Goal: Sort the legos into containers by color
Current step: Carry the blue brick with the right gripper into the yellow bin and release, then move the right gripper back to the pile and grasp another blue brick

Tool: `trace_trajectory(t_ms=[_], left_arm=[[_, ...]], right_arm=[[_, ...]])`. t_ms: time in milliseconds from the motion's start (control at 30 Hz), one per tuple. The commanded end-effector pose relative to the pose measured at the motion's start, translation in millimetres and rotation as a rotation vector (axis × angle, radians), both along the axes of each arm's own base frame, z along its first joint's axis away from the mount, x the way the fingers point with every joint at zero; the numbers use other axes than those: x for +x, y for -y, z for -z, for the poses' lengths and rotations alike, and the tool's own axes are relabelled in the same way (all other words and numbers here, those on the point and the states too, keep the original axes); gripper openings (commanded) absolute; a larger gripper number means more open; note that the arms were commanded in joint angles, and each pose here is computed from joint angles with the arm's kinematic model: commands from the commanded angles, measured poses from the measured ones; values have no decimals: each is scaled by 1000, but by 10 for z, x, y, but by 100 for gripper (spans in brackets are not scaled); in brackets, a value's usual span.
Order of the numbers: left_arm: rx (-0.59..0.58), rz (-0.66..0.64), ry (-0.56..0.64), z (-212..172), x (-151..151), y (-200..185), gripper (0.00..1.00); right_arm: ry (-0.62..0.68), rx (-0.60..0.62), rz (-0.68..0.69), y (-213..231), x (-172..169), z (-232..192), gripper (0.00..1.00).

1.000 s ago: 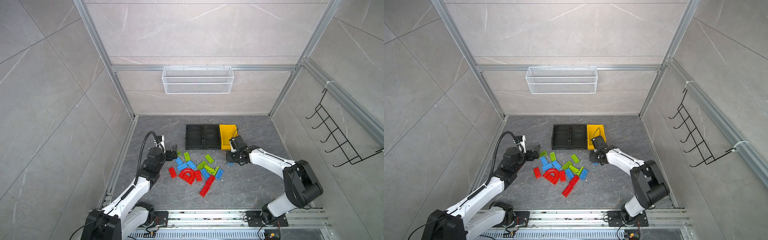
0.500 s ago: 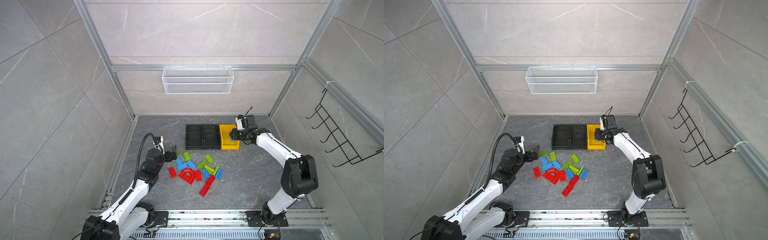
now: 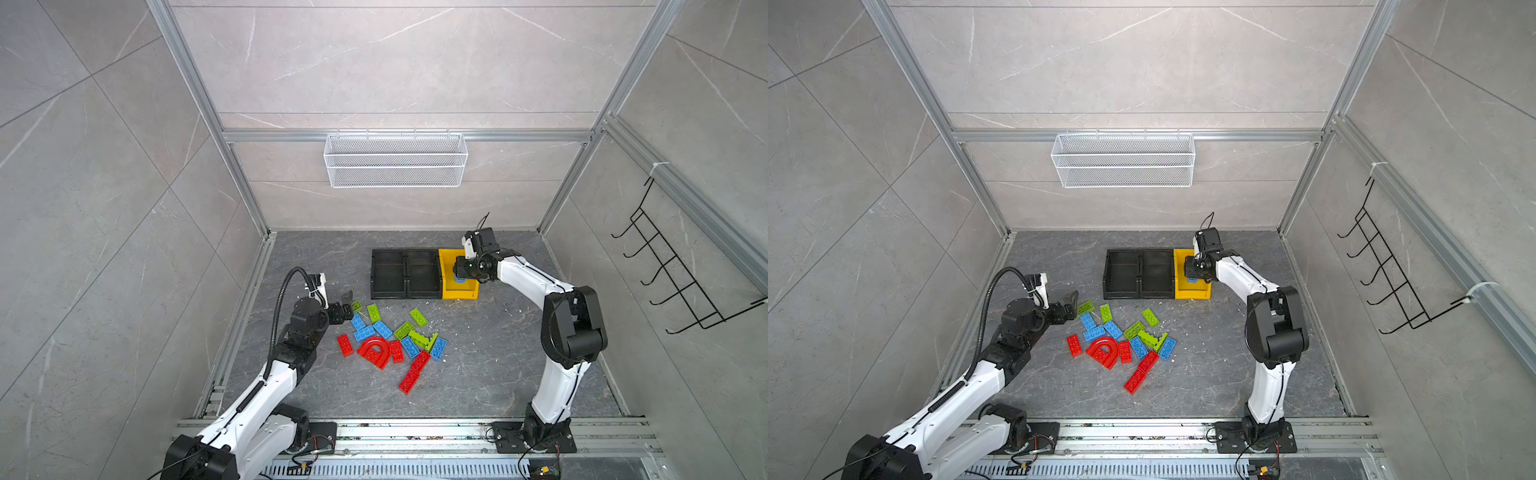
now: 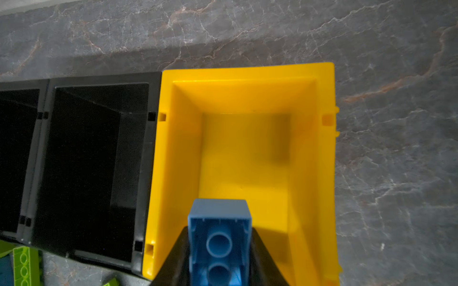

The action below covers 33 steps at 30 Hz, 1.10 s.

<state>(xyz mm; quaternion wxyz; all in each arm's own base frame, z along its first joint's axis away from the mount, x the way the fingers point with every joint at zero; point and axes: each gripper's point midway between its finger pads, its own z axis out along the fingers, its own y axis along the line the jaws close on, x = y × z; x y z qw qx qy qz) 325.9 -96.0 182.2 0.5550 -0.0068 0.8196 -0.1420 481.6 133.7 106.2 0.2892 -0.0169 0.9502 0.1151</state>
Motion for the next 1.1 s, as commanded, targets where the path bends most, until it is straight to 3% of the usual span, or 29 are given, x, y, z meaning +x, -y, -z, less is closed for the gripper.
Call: trace_trajectory(t_ms=[0,100,233,433,600,667,1067], left_arm=[[-17,-4,32,-89,9,-3,100],[-12,-19,33,-77,10,-31,100],[-22,-3,34,-92,2,-2,100],[-15,-14,46,-128,-15,-33,100],[-22,-2,52,-163,-33,-16,100],[-20,-7,54,-163,-39,-28,100],[-22,-12,50,-150,-29,-30,100]], right_arm=[[14,-10,-1,-16,96,-36,43],[30,-9,-1,-9,98,-154,54],[53,22,-1,-16,-22,-403,56],[73,110,-26,-248,-816,-727,58],[-23,123,-66,-509,-1657,-389,59],[-55,124,-72,-547,-1849,-300,59],[-179,68,-87,-647,-2478,253,54]])
